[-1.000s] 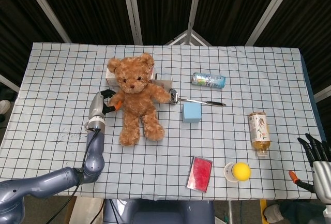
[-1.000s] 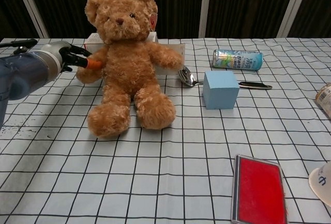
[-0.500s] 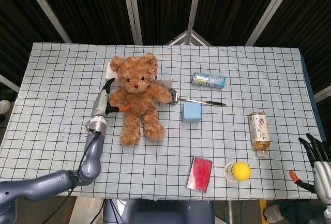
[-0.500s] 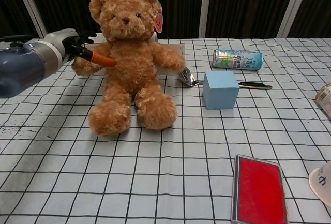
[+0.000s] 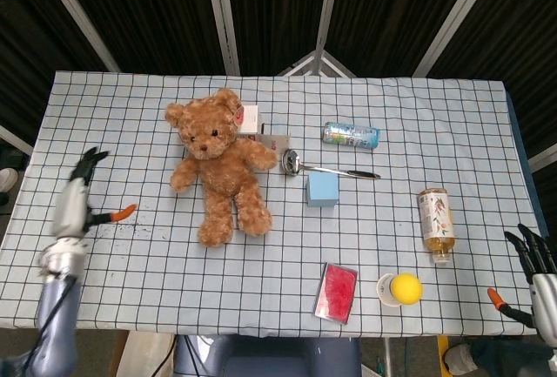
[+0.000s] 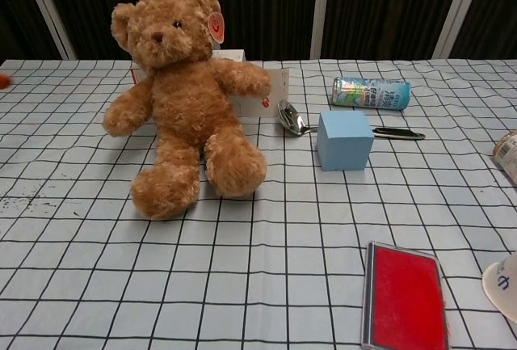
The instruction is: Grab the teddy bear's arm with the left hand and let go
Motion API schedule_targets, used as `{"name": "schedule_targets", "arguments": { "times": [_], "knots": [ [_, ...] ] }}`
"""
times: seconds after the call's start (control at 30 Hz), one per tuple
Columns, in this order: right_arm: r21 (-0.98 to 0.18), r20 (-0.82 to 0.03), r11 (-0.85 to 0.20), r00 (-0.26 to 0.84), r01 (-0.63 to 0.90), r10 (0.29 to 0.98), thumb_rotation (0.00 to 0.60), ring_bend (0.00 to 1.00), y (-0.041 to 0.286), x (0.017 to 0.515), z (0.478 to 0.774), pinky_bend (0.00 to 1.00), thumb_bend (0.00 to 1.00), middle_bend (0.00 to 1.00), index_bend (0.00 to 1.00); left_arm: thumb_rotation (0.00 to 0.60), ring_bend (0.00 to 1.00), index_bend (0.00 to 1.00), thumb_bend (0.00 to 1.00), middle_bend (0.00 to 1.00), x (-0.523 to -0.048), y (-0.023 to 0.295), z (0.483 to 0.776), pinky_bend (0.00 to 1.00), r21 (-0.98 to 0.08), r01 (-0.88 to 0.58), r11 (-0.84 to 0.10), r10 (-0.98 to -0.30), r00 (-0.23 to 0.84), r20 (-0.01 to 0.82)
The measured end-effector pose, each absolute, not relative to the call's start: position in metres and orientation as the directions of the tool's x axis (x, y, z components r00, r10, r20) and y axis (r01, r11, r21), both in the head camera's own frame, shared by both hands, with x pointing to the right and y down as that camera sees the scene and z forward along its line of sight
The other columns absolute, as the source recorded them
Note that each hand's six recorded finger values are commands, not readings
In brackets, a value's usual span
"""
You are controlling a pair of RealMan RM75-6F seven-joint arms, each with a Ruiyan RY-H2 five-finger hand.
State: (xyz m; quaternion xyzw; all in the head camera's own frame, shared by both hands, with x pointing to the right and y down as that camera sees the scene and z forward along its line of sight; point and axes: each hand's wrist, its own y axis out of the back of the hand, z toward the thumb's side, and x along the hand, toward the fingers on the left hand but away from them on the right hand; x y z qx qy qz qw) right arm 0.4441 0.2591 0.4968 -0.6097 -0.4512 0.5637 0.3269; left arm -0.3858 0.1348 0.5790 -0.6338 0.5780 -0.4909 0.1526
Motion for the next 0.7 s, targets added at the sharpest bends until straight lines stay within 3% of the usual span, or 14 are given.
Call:
{"name": "schedule_targets", "arguments": {
  "times": [0.17,0.27,0.5,0.7],
  "knots": [
    [-0.906,-0.392,-0.379,-0.037,0.187,0.919,0.600,0.08,0.261,0.442,0.495,0.00,0.22,0.06,0.12,0.600,0.00,0.15,0.24,0.03,-0.472,0.206,0.538,0.00,-0.882,-0.392,-0.262,-0.847,-0.345,0.405],
    [-0.907,-0.391,-0.379,-0.033,0.183,0.920,0.600,0.08,0.261,0.440,0.495,0.00,0.22,0.06,0.12,0.600,0.00,0.15,0.25,0.03,-0.497,0.230,0.530,0.00,-0.899,-0.358,-0.251,-0.827,-0.403,0.392],
    [-0.909,-0.388,-0.374,-0.041,0.183,0.921,0.600,0.08,0.260,0.442,0.494,0.00,0.22,0.06,0.12,0.600,0.00,0.16,0.26,0.02,-0.530,0.243,0.517,0.00,-0.943,-0.196,-0.268,-0.833,-0.446,0.329],
    [-0.911,-0.380,-0.365,-0.050,0.190,0.924,0.600,0.08,0.259,0.444,0.493,0.00,0.22,0.06,0.12,0.600,0.00,0.15,0.26,0.02,-0.534,0.244,0.511,0.00,-0.957,-0.040,-0.289,-0.868,-0.412,0.279]
  ]
}}
